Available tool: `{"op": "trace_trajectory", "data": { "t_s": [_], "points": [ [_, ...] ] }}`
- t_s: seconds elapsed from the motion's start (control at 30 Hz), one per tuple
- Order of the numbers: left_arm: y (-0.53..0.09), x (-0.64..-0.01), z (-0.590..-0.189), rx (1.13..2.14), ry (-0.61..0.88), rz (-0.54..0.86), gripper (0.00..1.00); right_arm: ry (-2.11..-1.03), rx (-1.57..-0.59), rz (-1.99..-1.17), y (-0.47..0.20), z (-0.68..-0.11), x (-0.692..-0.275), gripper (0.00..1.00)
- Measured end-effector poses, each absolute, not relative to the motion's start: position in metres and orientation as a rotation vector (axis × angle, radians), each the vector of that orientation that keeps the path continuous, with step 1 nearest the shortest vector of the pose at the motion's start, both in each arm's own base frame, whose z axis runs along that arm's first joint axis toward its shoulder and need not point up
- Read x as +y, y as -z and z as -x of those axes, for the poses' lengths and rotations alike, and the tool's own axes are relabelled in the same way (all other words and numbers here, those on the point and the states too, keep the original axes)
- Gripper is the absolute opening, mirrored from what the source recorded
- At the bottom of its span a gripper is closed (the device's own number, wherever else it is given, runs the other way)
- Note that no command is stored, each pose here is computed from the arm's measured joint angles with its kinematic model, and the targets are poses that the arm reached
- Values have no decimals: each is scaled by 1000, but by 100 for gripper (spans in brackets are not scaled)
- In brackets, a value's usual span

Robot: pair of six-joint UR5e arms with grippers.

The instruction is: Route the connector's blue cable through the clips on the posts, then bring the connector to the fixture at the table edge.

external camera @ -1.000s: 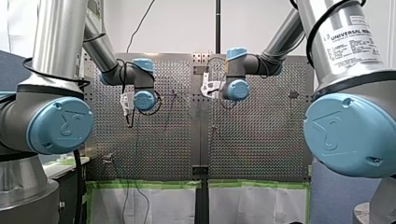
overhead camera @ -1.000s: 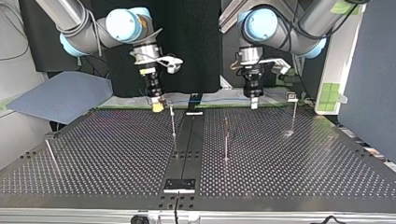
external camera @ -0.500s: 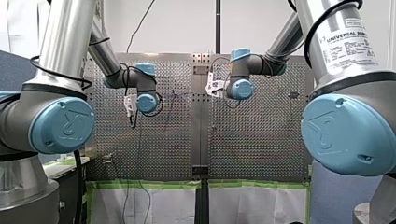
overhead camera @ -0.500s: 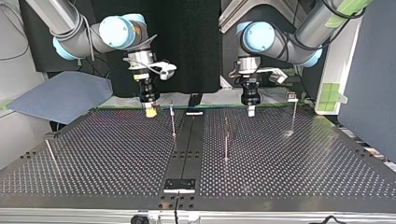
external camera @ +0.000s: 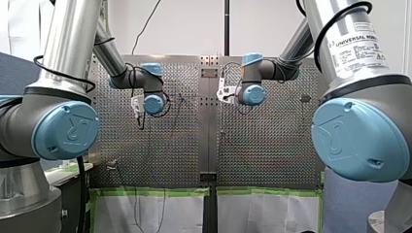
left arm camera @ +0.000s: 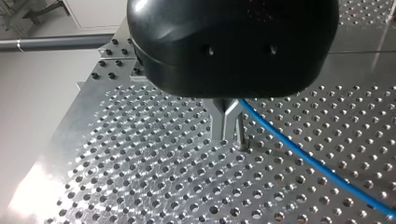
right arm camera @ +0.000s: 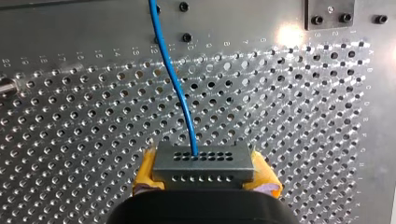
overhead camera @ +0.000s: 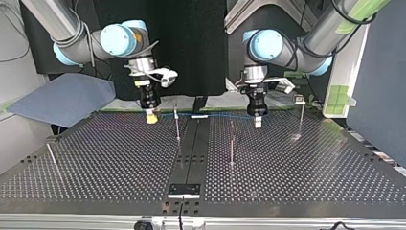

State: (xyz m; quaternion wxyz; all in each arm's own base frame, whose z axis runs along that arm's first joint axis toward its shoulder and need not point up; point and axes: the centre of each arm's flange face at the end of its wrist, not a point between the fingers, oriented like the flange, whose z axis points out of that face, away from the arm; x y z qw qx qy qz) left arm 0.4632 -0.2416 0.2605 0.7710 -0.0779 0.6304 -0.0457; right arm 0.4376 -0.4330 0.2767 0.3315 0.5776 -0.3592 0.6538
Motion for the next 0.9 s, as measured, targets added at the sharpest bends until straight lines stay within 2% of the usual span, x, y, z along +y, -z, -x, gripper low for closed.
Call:
{"op": "trace_trajectory", "data": {
  "t_s": [0.4, 0.9],
  "points": [
    [-247, -247, -483, 1394, 99, 138, 2, -1725, -931, -1498, -285, -437, -443, 1],
    [-268, -245, -510, 1358, 114, 153, 5, -1731, -935, -1472, -295, -432, -456, 1]
  ]
}}
